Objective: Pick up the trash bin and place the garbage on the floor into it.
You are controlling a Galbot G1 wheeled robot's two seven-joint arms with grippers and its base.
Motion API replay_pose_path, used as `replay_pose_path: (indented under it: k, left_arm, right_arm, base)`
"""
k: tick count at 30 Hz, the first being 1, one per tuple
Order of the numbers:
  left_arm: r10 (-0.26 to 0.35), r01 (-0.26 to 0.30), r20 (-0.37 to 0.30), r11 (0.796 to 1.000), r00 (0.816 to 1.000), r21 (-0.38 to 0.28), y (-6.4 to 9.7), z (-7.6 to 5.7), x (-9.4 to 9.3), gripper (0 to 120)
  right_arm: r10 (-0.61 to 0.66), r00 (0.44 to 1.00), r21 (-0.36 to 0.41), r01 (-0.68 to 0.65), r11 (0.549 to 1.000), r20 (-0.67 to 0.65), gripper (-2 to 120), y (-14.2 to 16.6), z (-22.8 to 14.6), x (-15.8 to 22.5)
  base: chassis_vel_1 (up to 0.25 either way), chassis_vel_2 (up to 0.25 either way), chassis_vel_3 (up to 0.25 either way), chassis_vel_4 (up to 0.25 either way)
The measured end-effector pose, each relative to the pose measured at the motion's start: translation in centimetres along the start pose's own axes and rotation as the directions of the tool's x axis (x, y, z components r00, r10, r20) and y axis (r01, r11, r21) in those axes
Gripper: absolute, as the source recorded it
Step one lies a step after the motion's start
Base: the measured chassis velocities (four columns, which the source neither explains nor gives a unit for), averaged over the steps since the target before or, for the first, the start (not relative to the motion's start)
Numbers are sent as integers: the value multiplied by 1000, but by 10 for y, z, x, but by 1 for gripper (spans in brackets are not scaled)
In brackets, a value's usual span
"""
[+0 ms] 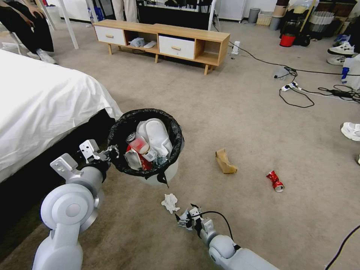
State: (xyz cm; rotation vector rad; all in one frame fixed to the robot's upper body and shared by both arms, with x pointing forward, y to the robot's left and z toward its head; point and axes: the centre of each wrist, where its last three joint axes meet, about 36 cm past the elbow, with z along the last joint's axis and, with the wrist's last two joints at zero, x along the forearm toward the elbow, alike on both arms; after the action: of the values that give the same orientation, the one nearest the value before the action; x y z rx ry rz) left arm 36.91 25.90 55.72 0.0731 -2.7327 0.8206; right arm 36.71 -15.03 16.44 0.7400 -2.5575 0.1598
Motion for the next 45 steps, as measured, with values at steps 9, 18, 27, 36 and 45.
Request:
replay_pose_path:
  k: [9, 18, 27, 36, 45]
  left_arm:
    - [0, 0, 0, 1000, 1000, 2, 0, 1, -2, 4]
    - [-1, 1, 2, 1000, 1000, 1, 0, 2, -3, 4]
    - [-2, 2, -1, 1000, 1000, 1, 0, 3, -3, 4]
    - [-2, 2, 1, 1000, 1000, -4, 0, 3, -1, 4]
    - [-6, 6, 0, 1000, 1000, -6, 1, 4, -2, 4]
  right_arm:
    - [-3, 1000, 1, 3, 1000, -3, 100, -1, 5, 0]
    - [-4, 1000, -7, 4, 1000, -7, 100, 1, 10, 1]
    - [7, 1000, -38, -8, 999, -23, 88, 0, 18, 7]
    - [7, 1000, -46, -8, 999, -19, 54, 1, 17, 6]
    - [5, 1000, -40, -5, 999, -14, 22, -5, 15, 0]
  base:
    - [0, 0, 0, 0]
    - [0, 0, 0, 0]
    - [0, 0, 0, 0]
    - [0, 0, 0, 0]
    - [0, 0, 0, 0]
